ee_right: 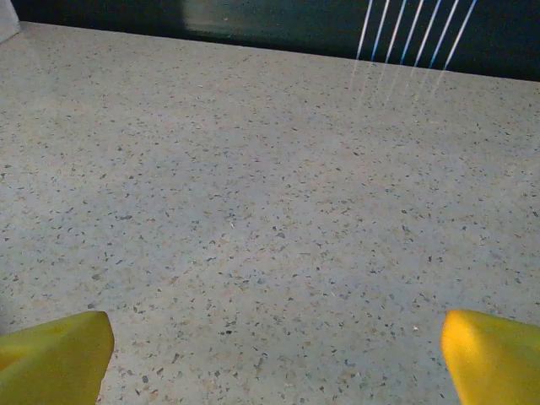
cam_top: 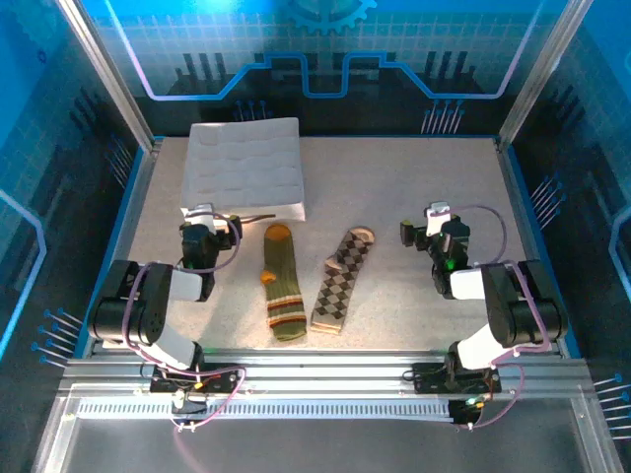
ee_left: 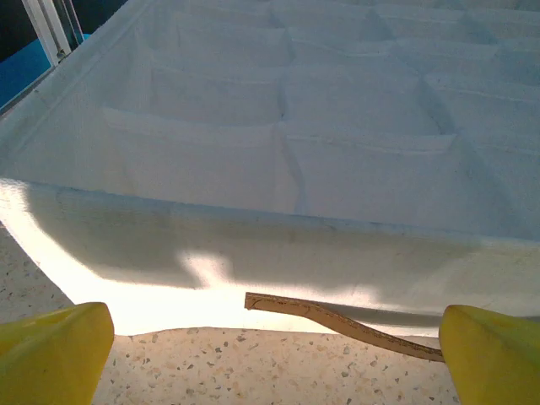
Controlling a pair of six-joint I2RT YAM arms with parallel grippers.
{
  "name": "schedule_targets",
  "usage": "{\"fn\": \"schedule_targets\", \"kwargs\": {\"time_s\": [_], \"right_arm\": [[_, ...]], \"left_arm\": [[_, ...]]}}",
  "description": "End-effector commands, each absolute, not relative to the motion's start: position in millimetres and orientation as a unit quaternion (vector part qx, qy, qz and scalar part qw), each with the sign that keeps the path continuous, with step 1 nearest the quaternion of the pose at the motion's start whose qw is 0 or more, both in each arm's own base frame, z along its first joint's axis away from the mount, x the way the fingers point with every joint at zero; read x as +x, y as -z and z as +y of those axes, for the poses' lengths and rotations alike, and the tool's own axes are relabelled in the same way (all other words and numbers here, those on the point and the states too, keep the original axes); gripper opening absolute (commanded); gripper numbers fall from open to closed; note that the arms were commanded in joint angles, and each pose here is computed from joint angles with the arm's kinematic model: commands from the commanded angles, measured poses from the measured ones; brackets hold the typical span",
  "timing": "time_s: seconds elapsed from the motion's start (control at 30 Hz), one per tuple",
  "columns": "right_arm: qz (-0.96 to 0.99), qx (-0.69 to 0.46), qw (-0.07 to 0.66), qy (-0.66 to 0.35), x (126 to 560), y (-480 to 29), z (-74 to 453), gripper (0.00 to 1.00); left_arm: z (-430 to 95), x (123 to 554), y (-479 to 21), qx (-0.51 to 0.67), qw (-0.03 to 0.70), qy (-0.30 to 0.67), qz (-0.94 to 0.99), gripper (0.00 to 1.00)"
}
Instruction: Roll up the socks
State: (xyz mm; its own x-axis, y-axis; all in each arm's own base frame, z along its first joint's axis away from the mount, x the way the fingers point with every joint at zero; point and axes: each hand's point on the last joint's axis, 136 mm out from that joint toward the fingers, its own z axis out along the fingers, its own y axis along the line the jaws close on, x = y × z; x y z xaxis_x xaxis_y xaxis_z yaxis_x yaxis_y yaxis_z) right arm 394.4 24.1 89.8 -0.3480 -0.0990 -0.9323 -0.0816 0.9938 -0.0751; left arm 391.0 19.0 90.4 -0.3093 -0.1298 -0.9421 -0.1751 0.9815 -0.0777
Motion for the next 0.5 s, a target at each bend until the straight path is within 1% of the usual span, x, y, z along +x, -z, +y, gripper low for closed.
{"fn": "schedule_targets", "kwargs": {"time_s": [0.0,0.47], "right_arm": [[0.812,-0.059,0.580,0.000,399.4,-98.3,28.0,1.00],[0.812,-0.060,0.580,-0.001,399.0,-98.0,28.5,1.00]], "left_arm": [[17.9,394.0,-97.4,-0.088,0.588,-0.024,0.804,0.99],[17.8,394.2,-97.5,-0.088,0.588,-0.023,0.804,0.99]]}}
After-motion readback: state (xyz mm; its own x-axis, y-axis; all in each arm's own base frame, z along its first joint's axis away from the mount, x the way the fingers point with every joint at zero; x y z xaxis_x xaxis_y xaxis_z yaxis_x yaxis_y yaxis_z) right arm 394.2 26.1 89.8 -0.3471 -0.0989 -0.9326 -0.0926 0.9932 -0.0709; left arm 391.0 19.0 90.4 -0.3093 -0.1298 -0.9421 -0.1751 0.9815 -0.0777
